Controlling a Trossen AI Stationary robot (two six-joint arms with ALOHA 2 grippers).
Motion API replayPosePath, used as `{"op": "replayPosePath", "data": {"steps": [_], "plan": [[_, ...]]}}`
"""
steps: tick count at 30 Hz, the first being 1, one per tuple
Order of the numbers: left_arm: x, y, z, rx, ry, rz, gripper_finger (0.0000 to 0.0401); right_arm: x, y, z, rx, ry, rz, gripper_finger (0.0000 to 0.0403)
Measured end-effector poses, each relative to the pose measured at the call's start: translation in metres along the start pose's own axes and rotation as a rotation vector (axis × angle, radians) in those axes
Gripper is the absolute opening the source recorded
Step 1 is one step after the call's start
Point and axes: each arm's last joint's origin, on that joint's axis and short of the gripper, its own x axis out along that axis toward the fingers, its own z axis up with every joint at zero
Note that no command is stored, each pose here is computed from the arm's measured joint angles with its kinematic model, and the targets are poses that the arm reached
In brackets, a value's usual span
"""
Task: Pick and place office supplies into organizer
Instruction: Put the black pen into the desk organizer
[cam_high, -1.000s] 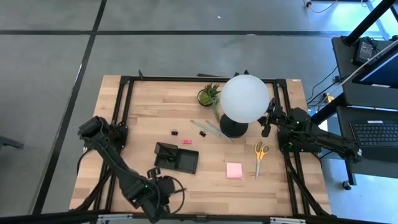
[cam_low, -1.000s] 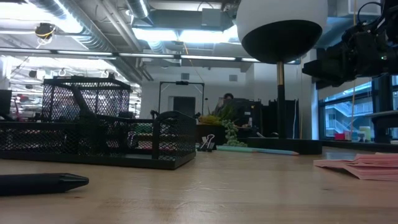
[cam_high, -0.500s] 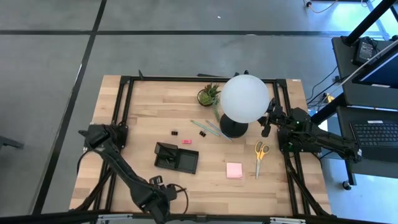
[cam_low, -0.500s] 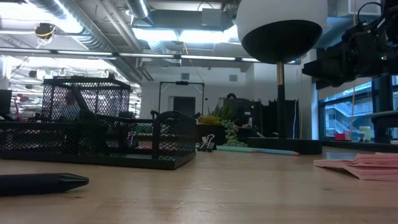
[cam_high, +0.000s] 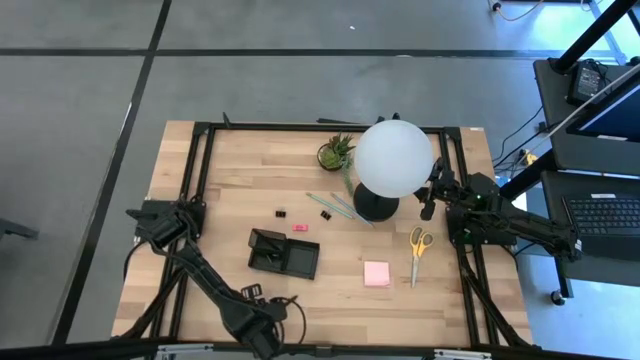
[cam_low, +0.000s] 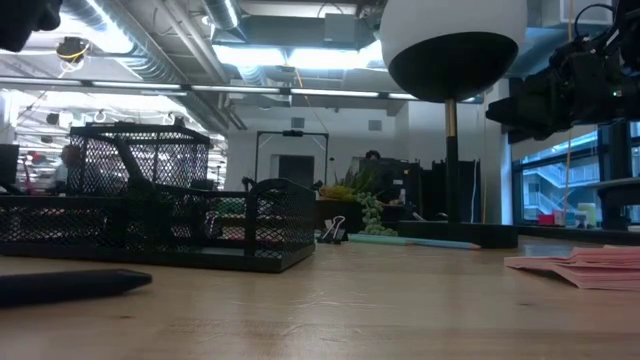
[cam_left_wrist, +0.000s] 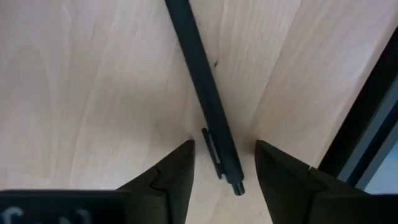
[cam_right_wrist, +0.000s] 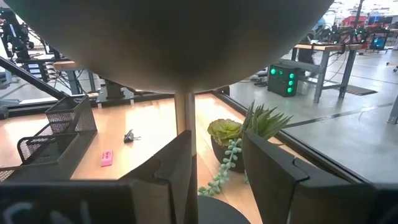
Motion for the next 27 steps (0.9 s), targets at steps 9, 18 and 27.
{"op": "replayPosePath", "data": {"steps": [9,18,27], "plan": [[0.0017,0.0028,-0.0003,-0.002,0.030,0.020,0.0123,0.0000,0.0000,0.0001,-0.002,0.000,0.000,0.0145],[0.0020,0.0034,-0.0006,-0.002,0.038,0.024,0.0078,0.0000,0.0000,0.0001,-0.002,-0.001,0.000,0.0145],[0.0021,0.0035,-0.0010,0.117,0.042,0.021,0.0039,0.0000,0.0000,0.0001,-0.002,-0.001,0.000,0.0145]]}}
